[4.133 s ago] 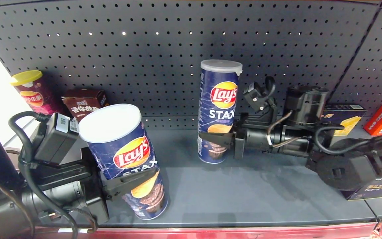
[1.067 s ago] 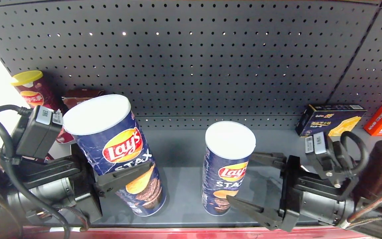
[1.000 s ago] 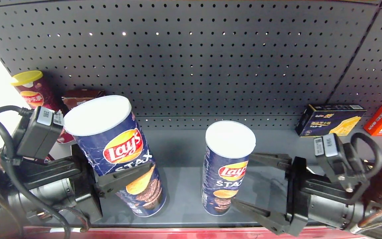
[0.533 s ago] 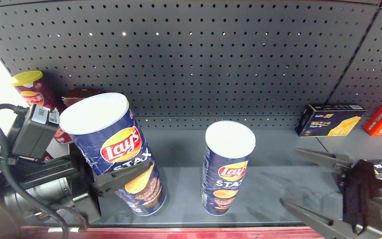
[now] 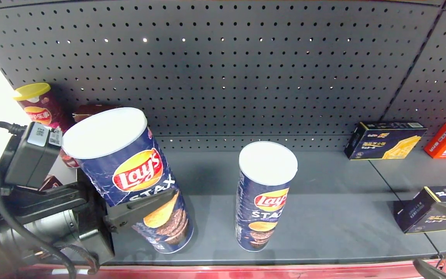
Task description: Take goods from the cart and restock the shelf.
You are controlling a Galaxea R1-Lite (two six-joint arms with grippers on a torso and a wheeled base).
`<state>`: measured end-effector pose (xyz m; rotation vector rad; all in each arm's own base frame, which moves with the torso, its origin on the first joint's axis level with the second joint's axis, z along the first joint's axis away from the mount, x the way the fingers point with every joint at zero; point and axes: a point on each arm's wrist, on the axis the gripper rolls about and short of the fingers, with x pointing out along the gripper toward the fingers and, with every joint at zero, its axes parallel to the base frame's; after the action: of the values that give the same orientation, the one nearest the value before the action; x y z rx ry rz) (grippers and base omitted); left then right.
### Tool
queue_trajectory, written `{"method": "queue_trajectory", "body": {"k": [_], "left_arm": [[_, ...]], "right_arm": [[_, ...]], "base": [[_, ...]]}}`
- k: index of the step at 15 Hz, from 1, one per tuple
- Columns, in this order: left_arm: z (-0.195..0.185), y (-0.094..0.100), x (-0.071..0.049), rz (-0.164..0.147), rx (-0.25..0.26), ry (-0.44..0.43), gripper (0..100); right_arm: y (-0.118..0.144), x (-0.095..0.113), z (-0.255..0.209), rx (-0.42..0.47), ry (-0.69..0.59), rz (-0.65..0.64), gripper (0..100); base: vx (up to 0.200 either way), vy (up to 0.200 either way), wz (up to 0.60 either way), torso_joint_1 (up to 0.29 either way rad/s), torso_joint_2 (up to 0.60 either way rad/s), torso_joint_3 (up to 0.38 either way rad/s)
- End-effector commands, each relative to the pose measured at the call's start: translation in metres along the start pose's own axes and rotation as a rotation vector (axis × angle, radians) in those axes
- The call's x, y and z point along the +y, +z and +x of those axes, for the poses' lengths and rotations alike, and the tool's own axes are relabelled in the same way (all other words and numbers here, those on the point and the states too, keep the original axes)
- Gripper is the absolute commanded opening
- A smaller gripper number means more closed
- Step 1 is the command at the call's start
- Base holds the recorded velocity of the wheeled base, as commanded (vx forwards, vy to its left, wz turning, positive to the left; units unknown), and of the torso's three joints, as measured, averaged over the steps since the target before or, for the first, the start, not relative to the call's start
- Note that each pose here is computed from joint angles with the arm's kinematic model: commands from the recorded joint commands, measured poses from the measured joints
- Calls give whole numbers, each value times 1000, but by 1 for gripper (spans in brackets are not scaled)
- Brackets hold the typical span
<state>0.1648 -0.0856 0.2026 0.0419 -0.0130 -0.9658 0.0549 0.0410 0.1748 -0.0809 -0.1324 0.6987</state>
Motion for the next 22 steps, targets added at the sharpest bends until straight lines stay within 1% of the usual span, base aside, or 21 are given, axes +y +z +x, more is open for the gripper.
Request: {"method": "queue_trajectory", "body": {"k": [1,3,5,6,7,8,9,11,12,13,15,16,17,18,19,20,22], "left_arm": [[0,-1,0,0,1,-2,0],[0,0,0,4,-1,-2,0],[1,0,-2,6,-3,-11,0],[1,0,-3,6,-3,-16,0],[0,0,-3,6,-3,-17,0],[0,-1,-4,2,1,-19,0],[0,-1,-4,4,1,-21,0],[1,0,-4,2,1,-22,0],[1,0,-4,2,1,-22,0],[2,2,-3,6,-6,-22,0],[3,5,-3,5,-9,-32,0],[5,9,-2,1,-4,-31,0],[5,10,-2,1,-2,-31,0],[6,16,-1,-25,41,-33,0],[6,19,-1,-27,46,-37,0],[8,27,1,-23,39,-36,0],[13,31,4,-22,36,-33,0]], "right_arm": [[-24,7,-57,-43,-44,1,100],[-37,10,-74,-16,-38,17,100],[-67,16,-101,-43,-33,38,100],[-80,18,-100,34,-27,44,100],[-85,18,-101,94,-29,61,100],[-88,17,-100,102,-70,63,100],[-89,17,-100,99,-87,72,100],[-88,17,-100,94,-58,84,100],[-88,16,-100,94,-60,105,100],[-88,16,-100,94,-58,102,100],[-89,16,-100,95,-57,105,100],[-89,16,-100,95,-55,105,100],[-89,16,-100,95,-55,105,100],[-89,16,-100,95,-55,104,100],[-89,16,-100,95,-58,104,100],[-89,16,-100,97,-63,104,100],[-89,16,-100,95,-57,105,100]], "base": [[0,0,0,0,0,0],[0,0,0,0,0,0],[0,0,0,0,0,0],[0,0,0,0,0,0],[0,0,0,0,0,0],[0,0,0,0,0,0],[0,0,0,0,0,0],[0,0,0,0,0,0],[0,0,0,0,0,0],[0,0,0,0,0,0],[0,0,0,0,0,0],[0,0,0,0,0,0],[0,0,0,0,0,0],[0,0,0,0,0,0],[0,0,0,0,0,0],[0,0,0,0,0,0],[0,0,0,0,0,0]]}}
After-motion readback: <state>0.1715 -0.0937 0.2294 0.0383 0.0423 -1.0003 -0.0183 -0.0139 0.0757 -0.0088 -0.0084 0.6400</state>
